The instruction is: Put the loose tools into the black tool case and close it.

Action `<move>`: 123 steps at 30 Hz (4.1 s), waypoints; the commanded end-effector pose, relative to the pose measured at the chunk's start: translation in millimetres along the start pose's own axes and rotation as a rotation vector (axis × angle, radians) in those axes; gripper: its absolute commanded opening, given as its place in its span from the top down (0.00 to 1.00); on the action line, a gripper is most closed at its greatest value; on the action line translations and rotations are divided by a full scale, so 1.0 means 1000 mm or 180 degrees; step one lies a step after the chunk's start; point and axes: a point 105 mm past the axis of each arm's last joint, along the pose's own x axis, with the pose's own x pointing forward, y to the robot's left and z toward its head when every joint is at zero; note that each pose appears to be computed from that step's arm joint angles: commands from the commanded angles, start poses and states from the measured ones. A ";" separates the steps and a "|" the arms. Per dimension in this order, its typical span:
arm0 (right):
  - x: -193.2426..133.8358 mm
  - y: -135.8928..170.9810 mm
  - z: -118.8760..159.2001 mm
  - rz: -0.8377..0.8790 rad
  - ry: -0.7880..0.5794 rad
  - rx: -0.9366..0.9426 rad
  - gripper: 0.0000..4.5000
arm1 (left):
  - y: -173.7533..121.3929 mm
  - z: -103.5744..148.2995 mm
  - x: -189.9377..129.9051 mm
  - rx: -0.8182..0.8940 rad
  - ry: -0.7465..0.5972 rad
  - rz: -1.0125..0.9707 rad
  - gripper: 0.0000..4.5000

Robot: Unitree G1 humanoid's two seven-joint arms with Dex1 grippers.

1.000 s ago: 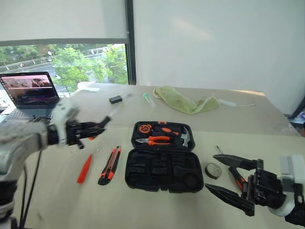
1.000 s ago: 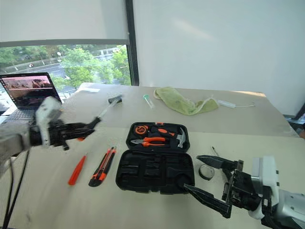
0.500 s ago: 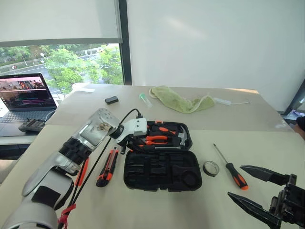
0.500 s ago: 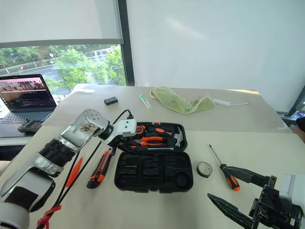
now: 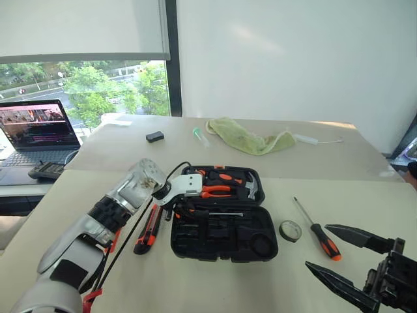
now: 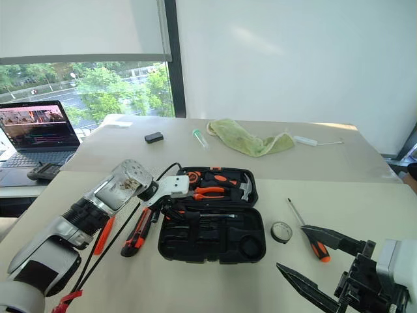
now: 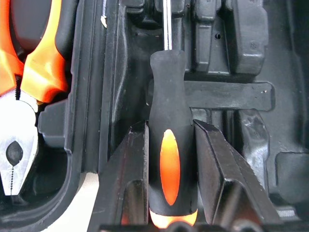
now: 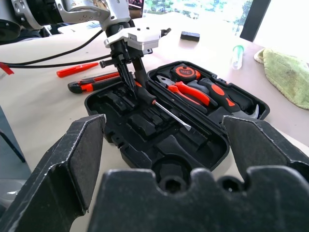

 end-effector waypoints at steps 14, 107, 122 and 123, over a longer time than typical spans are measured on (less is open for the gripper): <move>-0.005 0.004 0.004 0.0020 0.0067 -0.0091 0.00 | 0.013 0.008 0.001 0.0019 -0.0081 0.0206 0.70; 0.156 -0.073 -0.035 0.1096 0.1599 -0.0932 0.79 | -0.148 -0.016 -0.091 -0.0724 -0.2845 0.0500 0.01; 0.190 -0.056 -0.077 0.1988 0.2108 -0.1252 0.79 | -0.168 -0.030 -0.104 -0.0988 -0.2643 0.0840 0.01; 0.193 -0.056 -0.079 0.1966 0.2118 -0.1199 0.79 | -0.168 -0.029 -0.104 -0.0991 -0.2644 0.0852 0.01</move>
